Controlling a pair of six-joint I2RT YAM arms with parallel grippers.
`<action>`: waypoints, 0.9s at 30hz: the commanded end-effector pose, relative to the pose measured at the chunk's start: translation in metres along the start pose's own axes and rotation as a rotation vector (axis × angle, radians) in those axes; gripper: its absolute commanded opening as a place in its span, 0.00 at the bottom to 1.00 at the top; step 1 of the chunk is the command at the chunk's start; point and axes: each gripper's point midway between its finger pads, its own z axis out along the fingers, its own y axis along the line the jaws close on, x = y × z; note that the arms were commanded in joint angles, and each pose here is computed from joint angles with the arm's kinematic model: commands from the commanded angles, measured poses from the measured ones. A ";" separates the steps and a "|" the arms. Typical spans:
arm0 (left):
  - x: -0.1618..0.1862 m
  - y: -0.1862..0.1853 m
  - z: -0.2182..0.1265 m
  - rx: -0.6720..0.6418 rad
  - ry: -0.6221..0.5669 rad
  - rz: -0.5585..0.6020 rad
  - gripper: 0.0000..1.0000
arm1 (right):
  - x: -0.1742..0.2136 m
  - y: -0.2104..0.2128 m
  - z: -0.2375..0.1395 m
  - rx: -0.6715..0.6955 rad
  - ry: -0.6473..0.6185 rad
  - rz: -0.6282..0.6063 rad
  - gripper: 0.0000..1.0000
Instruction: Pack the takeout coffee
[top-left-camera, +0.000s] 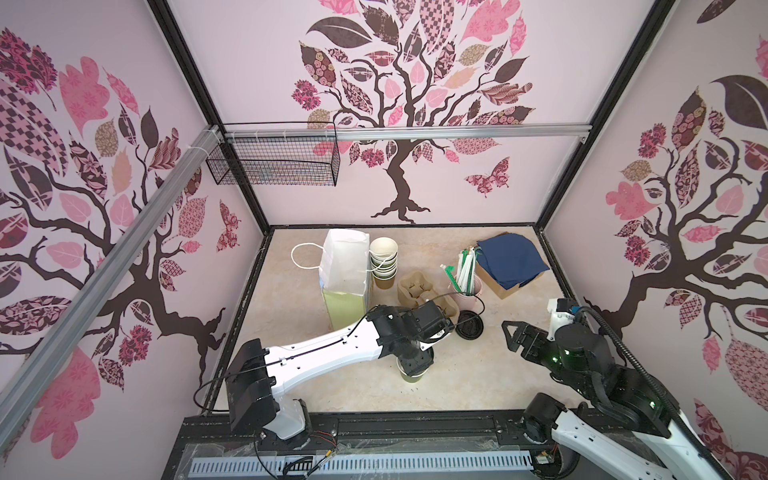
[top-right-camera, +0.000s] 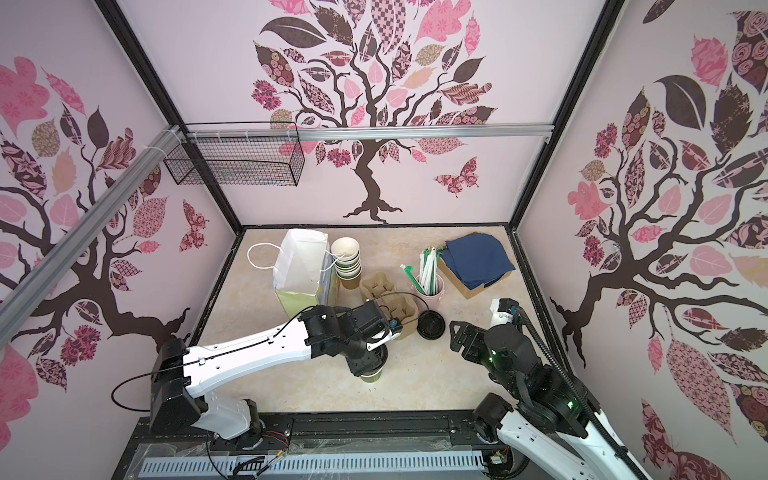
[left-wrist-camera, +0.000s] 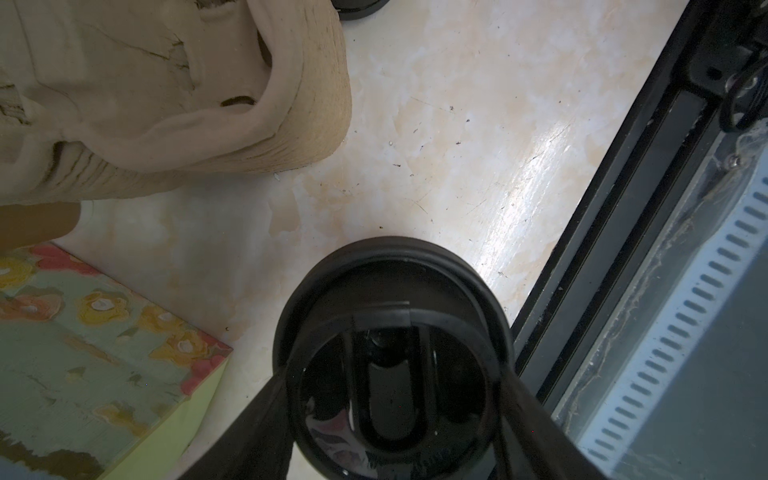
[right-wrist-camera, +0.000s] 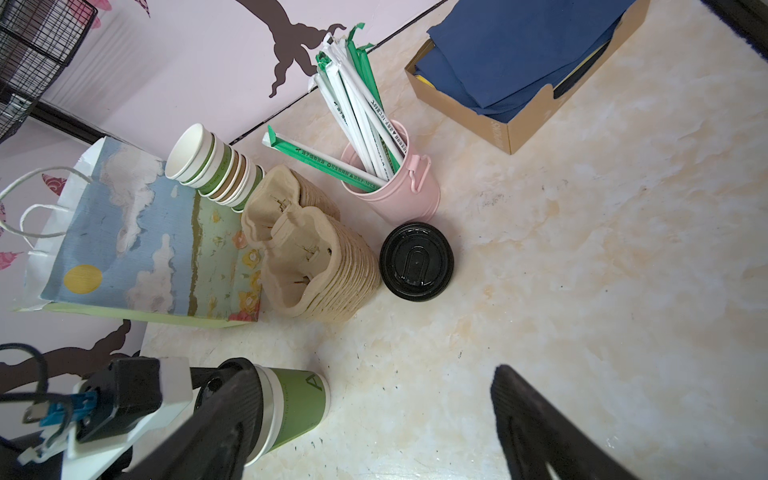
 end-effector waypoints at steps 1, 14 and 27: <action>0.005 -0.001 0.007 0.005 0.022 -0.012 0.61 | -0.008 0.003 -0.007 -0.005 -0.021 -0.009 0.90; 0.014 -0.001 0.009 -0.001 0.073 -0.006 0.61 | -0.007 0.003 -0.007 -0.009 -0.019 -0.005 0.90; 0.017 -0.002 0.016 0.005 0.095 -0.004 0.61 | -0.007 0.003 -0.006 -0.010 -0.015 -0.003 0.90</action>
